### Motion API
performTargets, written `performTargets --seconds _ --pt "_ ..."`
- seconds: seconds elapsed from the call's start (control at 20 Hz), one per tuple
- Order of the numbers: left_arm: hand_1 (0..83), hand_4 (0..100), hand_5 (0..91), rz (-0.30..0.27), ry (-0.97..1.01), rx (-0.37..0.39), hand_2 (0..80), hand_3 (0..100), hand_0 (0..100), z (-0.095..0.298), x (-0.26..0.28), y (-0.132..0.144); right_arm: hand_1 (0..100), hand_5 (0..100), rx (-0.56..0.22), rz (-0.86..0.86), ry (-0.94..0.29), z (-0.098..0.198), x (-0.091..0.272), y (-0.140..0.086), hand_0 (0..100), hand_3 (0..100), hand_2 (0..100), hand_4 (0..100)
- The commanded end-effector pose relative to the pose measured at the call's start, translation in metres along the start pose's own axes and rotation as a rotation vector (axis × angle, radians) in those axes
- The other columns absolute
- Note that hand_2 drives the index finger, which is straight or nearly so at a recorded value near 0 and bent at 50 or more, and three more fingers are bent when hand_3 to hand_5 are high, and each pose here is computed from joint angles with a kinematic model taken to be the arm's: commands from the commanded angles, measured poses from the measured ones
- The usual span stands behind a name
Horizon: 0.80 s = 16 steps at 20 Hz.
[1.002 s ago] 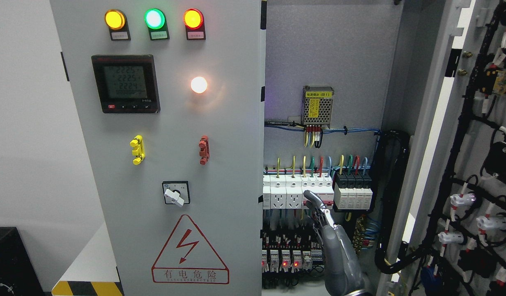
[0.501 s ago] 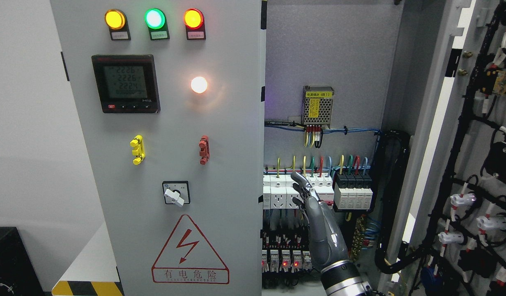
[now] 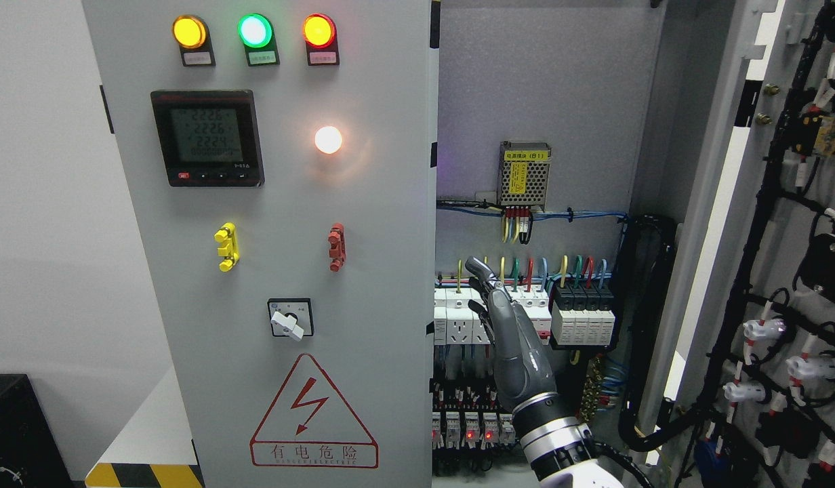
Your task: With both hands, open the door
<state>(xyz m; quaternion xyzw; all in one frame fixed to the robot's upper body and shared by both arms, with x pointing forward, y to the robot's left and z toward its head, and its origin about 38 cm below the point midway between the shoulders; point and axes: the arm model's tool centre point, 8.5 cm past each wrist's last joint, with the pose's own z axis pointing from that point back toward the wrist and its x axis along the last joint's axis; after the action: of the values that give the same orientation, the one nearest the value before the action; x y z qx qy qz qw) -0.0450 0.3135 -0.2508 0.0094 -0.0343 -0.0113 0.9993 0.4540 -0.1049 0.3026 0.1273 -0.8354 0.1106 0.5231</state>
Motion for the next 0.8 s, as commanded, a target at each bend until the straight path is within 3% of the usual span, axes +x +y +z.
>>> performTargets --seconds 0.0,0.3,0.75 --pt "0.0 0 0.0 0.026 -0.002 -0.001 0.0 0 0 0.0 0.0 -0.002 0 0 -0.001 -0.003 0.075 -0.015 -0.024 -0.003 0 0 0 0" --pt "0.0 0 0.0 0.008 0.004 -0.01 0.0 0 0 -0.001 0.0 -0.005 0 0 0.026 -0.123 0.091 -0.022 -0.02 -0.002 0 0 0 0" --pt "0.0 0 0.0 -0.007 0.008 -0.019 0.0 0 0 -0.001 0.0 -0.009 0 0 0.039 -0.126 0.116 -0.026 -0.019 -0.003 0 0 0 0"
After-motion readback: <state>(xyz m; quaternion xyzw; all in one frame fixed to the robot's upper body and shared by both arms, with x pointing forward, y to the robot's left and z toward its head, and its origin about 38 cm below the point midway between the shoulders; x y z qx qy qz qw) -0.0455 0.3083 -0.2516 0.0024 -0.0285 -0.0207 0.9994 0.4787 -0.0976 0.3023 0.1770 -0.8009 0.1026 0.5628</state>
